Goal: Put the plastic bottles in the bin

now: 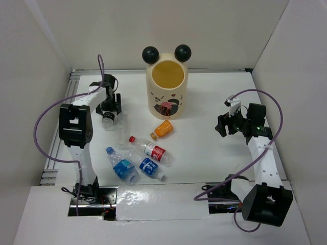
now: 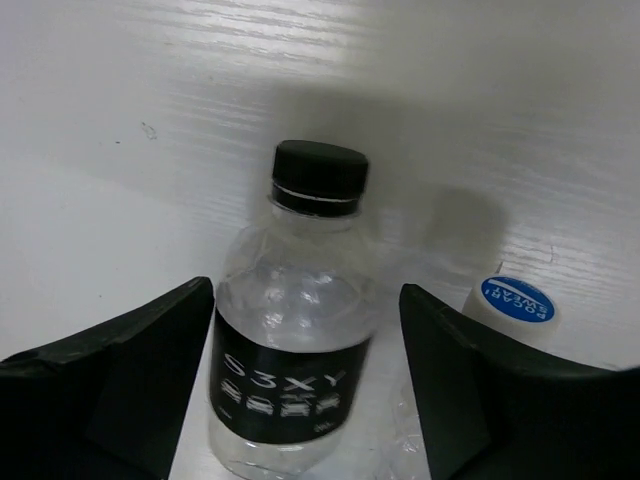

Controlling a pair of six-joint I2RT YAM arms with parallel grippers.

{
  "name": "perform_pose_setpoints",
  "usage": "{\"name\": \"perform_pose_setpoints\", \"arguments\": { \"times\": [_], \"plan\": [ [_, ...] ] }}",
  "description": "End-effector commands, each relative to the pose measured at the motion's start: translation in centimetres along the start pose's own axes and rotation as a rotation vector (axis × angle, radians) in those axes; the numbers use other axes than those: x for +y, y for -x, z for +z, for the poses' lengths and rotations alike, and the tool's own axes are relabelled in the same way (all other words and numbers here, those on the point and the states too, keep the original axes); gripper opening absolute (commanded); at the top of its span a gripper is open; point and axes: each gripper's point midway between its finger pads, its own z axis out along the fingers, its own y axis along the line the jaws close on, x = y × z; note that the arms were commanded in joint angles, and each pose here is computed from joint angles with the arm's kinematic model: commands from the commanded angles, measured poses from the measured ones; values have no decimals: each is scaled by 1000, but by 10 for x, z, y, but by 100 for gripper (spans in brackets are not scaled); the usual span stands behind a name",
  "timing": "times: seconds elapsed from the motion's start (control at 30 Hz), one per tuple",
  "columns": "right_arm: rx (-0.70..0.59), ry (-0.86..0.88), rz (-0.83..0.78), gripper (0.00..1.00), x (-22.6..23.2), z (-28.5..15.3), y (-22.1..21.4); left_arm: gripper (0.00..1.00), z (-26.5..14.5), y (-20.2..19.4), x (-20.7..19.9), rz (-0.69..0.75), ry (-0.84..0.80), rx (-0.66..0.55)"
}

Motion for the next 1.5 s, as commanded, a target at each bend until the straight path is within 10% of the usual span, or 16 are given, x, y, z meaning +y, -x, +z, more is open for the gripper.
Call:
{"name": "perform_pose_setpoints", "arguments": {
  "times": [0.0,0.4,0.6,0.87,1.2,1.47],
  "plan": [
    [-18,0,-10,78,-5,8,5,85,14,-22,1,45,42,92],
    [-29,18,-38,75,-6,11,9,29,-43,5,-12,15,-20,-29],
    [-38,157,-117,13,20,11,-2,19,-264,72,-106,112,-471,-533],
    [-38,196,-164,10,27,12,-6,4,-449,47,-171,307,-948,-947],
    [-43,229,-198,14,32,13,-5,0,-464,59,-227,396,-831,-1486],
    [-32,238,-205,15,36,13,-13,0,-475,78,-229,319,-738,-1566]
  ]
}}
